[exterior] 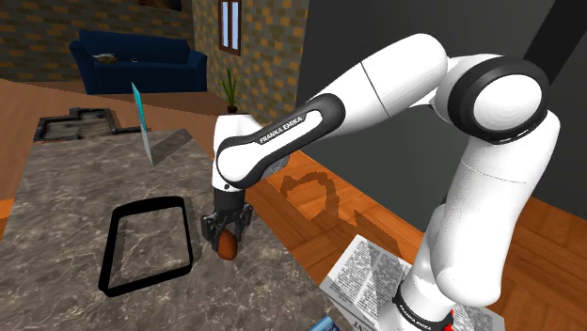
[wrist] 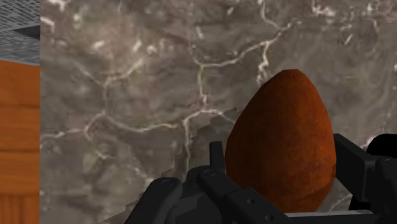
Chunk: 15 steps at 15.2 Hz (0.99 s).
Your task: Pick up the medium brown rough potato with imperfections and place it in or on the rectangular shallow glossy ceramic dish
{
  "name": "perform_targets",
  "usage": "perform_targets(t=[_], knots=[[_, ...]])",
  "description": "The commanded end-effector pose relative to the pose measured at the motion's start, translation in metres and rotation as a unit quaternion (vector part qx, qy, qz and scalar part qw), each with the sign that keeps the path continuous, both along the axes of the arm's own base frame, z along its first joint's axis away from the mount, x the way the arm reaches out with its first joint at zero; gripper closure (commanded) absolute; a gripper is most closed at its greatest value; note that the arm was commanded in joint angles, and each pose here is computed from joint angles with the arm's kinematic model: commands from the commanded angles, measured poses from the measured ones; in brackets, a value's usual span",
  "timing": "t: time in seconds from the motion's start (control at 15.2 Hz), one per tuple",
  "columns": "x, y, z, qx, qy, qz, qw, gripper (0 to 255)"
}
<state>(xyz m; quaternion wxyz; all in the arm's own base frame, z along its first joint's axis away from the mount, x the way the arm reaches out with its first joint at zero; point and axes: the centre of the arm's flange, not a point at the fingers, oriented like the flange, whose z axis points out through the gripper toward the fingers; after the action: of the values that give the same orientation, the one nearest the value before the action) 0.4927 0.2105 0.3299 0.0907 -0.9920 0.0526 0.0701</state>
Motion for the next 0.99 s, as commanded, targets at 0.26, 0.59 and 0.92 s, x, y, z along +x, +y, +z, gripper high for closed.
perform_targets(t=[0.26,0.59,0.92], knots=[[0.000,0.000,0.029,0.000,0.000,0.000,1.0000,255],[0.000,0.000,0.056,0.000,0.000,0.000,1.0000,255],[0.000,0.000,0.082,0.000,0.000,0.000,1.0000,255]])
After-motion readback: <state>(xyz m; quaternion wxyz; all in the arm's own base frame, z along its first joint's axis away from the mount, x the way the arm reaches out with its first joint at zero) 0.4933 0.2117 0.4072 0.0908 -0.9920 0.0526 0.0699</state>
